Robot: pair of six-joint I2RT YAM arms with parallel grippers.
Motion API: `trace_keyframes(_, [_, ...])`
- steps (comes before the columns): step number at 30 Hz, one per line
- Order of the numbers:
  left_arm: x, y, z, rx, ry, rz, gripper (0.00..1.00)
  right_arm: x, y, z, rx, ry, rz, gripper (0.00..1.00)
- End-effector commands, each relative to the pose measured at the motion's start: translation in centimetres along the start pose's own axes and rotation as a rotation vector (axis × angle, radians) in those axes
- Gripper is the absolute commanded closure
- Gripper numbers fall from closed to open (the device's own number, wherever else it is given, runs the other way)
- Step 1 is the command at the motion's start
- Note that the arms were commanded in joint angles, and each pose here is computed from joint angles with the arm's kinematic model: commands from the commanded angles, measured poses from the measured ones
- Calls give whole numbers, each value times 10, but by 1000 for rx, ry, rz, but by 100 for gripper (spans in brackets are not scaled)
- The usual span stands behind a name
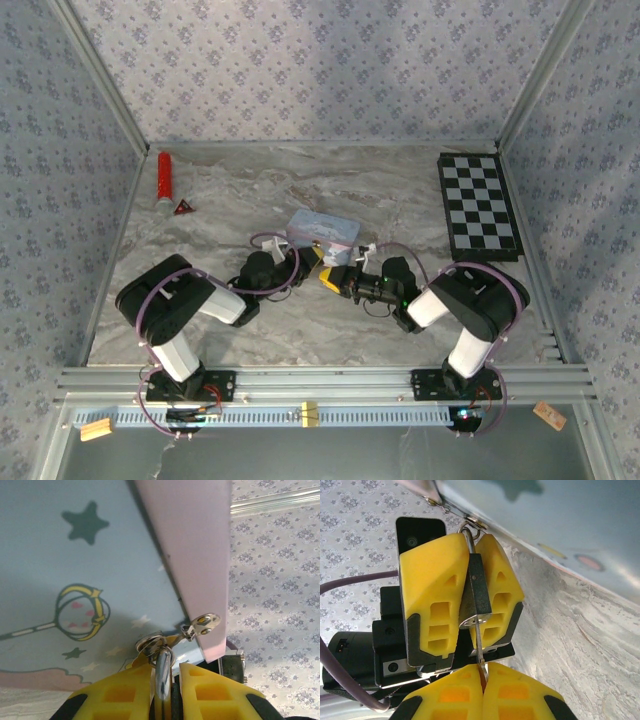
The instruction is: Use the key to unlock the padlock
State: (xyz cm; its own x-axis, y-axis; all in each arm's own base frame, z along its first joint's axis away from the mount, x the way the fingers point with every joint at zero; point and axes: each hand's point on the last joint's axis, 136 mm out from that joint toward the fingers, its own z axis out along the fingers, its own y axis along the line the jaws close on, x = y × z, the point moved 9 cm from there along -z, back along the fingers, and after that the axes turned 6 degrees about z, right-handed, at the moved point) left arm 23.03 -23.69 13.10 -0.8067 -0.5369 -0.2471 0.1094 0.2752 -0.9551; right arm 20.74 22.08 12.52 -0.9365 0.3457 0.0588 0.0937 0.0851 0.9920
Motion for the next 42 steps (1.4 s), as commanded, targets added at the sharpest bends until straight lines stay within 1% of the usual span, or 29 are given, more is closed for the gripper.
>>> trace_keyframes(1, [21, -14, -2, 111, 123, 39, 100, -14, 22, 2, -86, -82, -13, 100])
trace_keyframes(12, [28, -15, 3, 118, 156, 35, 100, -21, 21, 4, -83, -81, -18, 100])
trace_keyframes(24, [35, -19, 5, 97, 174, 17, 100, -26, 40, 3, -87, -99, -163, 100])
trace_keyframes(29, [36, -23, 5, 115, 170, 8, 100, -26, 46, 4, -64, -104, -208, 100])
trace_keyframes(36, [39, -27, 5, 130, 161, 10, 100, -26, 43, 3, -31, -116, -229, 100])
trace_keyframes(42, [40, -23, 3, 116, 148, 12, 100, -21, 51, 4, 3, -114, -288, 100])
